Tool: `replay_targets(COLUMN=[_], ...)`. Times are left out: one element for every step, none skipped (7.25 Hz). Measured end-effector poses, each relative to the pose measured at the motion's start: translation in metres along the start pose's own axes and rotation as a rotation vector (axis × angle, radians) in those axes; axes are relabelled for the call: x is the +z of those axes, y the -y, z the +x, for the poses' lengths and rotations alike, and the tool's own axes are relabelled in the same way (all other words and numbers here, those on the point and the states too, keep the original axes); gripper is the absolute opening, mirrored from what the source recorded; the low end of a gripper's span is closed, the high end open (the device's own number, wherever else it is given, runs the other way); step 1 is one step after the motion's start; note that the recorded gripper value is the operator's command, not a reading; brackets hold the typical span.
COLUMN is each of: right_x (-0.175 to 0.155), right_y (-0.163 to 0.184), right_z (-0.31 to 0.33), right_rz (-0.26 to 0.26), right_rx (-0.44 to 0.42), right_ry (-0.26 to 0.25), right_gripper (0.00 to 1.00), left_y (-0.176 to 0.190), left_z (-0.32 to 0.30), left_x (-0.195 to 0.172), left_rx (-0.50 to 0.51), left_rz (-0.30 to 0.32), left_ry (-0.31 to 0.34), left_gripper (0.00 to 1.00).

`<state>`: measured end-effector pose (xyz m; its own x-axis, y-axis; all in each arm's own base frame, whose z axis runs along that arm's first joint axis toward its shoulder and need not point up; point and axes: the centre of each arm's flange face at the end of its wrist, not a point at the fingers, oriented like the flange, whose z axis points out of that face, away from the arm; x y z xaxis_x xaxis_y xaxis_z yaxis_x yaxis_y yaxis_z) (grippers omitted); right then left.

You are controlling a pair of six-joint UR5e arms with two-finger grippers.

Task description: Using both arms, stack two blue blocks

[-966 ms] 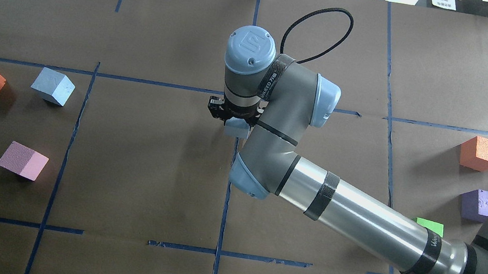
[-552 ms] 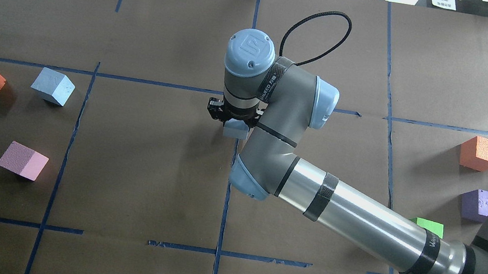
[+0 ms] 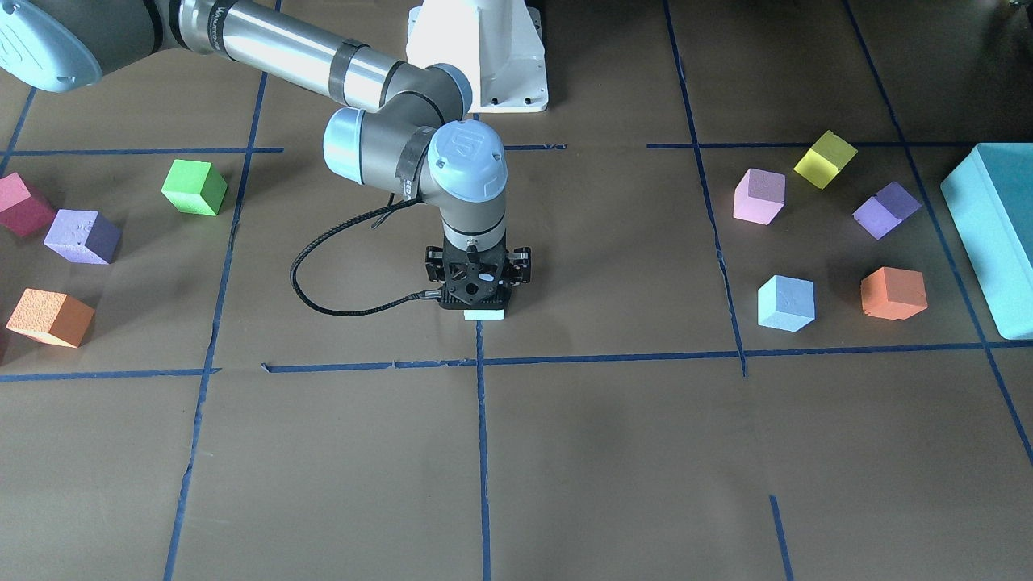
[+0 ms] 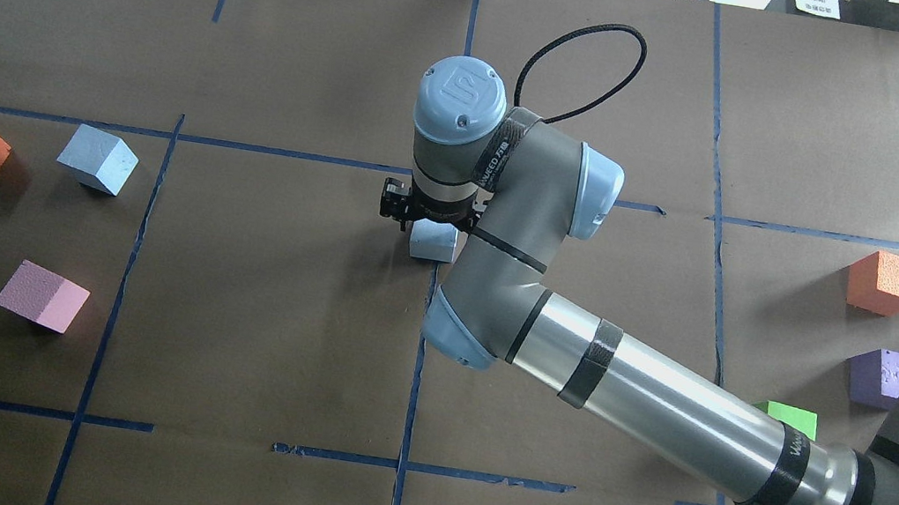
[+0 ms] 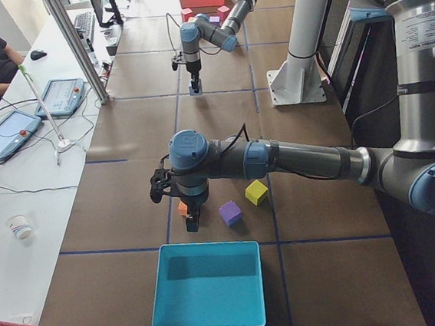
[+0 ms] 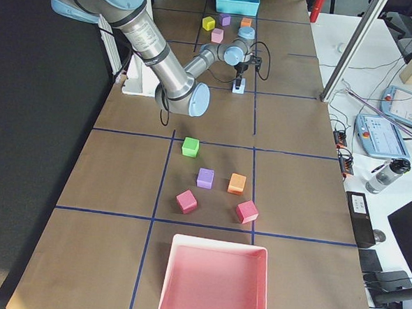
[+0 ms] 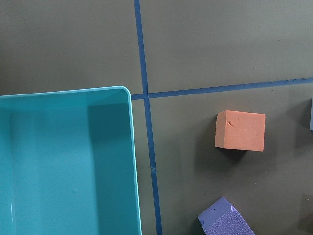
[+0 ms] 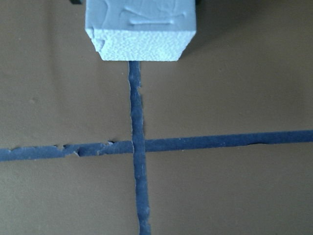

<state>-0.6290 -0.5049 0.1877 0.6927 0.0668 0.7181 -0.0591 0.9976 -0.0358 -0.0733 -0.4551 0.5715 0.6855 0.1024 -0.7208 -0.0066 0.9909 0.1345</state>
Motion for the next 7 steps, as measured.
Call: replay_targets(right_x=[0.0,-0.001,-0.009,-0.027,-0.059,-0.098,-0.135], right_y=[0.0,0.0,0.001,0.002,-0.001,-0.009,-0.017], right_z=[0.0,-0.001,-0.005,-0.01,-0.011,-0.008,-0.001], right_rz=[0.0,0.001,0.006,0.013,0.017,0.018,0.021], right_rx=[0.0,-0.001,-0.002,0.0,0.008,0.018,0.025], right_ry=[0.001,0.004,0.015,0.027,0.027,0.013,0.001], right_gripper=[0.99,0.99,0.99,0.99,1.0,1.0,1.0], left_y=[0.0,0.0,0.0,0.0,0.0,0.0,0.0], left_z=[0.0,0.0,0.001,0.001,0.001,0.001,0.001], left_x=[0.0,0.0,-0.001,-0.001,-0.001,-0.001,-0.001], left_rx=[0.0,0.001,0.002,0.003,0.003,0.003,0.004], left_rz=[0.0,0.001,0.001,0.002,0.002,0.003,0.003], left_ry=[0.0,0.0,0.0,-0.001,-0.001,-0.001,-0.002], left_gripper=[1.0,1.0,1.0,1.0,1.0,1.0,1.0])
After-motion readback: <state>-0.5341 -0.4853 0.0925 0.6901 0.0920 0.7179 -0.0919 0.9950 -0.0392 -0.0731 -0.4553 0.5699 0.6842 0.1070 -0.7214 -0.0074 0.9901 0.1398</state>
